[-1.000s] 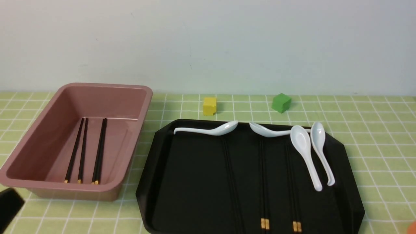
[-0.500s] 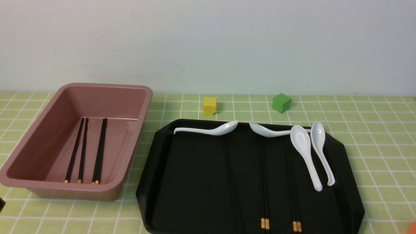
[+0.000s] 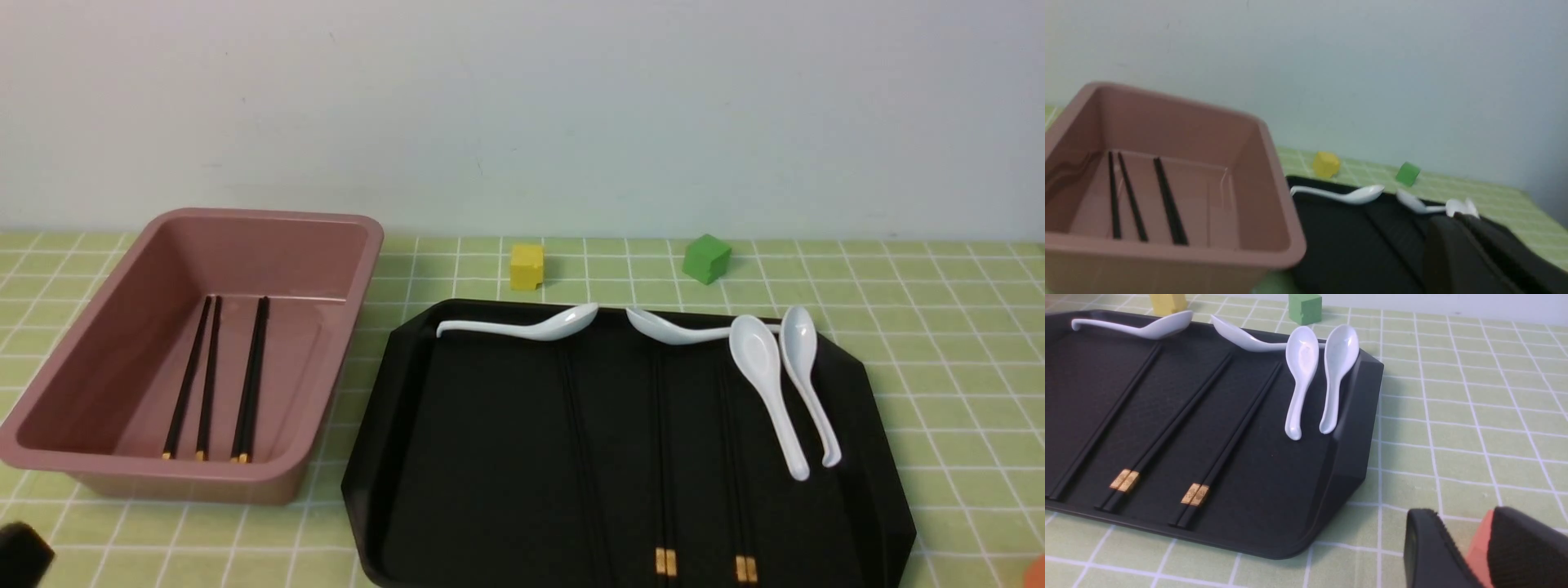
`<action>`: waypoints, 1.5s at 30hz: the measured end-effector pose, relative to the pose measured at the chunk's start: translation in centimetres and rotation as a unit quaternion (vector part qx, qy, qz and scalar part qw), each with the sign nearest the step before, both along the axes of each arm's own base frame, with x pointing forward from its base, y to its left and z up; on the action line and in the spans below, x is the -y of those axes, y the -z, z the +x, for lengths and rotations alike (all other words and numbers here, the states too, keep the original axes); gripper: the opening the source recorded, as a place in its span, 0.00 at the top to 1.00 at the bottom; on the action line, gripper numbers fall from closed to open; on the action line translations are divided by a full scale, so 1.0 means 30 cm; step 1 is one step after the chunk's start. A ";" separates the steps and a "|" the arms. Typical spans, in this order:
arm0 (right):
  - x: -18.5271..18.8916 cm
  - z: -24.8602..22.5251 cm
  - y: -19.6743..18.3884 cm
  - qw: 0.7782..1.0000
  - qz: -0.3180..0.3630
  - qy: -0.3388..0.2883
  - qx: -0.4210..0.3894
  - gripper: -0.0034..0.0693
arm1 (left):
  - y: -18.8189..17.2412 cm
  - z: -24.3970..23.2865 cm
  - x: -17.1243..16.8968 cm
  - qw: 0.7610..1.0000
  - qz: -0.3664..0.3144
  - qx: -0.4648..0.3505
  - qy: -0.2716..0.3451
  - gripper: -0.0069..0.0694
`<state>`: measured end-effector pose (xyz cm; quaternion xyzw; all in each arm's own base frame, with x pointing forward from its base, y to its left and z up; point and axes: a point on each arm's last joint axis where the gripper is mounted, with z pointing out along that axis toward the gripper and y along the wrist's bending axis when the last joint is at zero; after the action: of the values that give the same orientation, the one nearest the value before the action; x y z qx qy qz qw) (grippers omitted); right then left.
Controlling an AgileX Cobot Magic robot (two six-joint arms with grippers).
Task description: On green tablecloth take chopsticks from black tray and put them in box.
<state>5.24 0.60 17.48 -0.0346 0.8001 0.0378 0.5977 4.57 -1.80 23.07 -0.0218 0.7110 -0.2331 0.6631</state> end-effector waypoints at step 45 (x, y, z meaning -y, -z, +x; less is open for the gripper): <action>0.000 0.000 0.000 1.000 0.001 0.000 0.000 0.62 | 0.205 0.018 -0.020 0.986 0.041 -0.147 -0.063 0.88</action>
<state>5.24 0.61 17.48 -0.0343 0.8001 0.0383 0.5977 5.09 -1.21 16.91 -0.0736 0.8071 -0.1555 0.5648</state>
